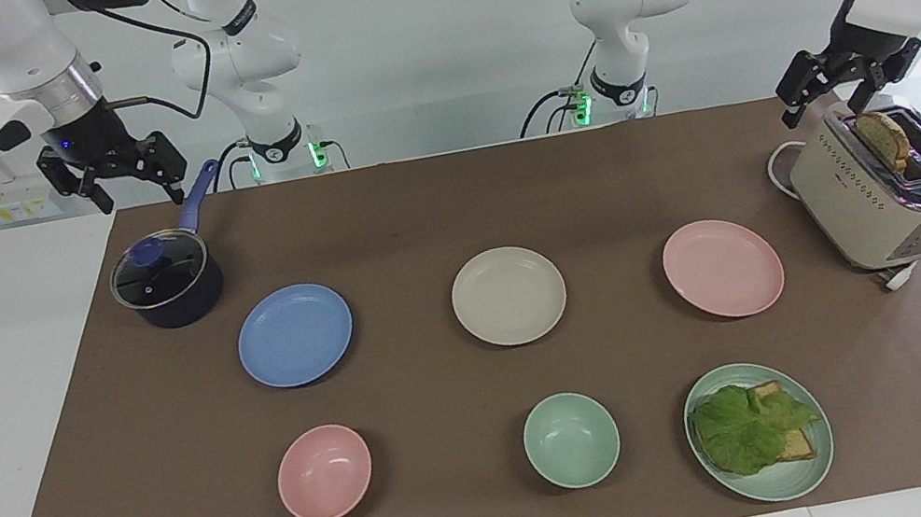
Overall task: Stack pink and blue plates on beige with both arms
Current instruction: 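Move the left gripper to the rim of the large pink bowl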
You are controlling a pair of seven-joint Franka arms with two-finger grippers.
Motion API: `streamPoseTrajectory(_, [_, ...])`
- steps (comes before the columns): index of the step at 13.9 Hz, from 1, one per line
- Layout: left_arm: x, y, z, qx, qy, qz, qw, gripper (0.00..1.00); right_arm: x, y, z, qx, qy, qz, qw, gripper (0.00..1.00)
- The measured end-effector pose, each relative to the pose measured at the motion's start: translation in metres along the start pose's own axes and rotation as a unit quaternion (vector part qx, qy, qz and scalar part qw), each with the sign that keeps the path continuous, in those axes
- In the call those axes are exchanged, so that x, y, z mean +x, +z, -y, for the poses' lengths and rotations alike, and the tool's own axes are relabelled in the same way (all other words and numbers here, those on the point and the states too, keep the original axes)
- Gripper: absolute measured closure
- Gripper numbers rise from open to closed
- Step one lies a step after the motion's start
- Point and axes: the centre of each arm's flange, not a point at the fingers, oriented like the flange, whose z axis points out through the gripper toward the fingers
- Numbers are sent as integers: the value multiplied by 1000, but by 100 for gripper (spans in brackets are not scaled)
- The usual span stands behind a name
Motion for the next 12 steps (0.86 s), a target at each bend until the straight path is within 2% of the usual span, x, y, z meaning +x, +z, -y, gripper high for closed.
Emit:
streamPoseTrajectory(8, [0,0,1,0,-1,0,1000,0,-2,2,-1,0,1,2,1000,0])
streamPoseTrajectory(12, [-2,13,3,0,-3,14,1000,0,-3,1,-1,0,1,1,1000,0])
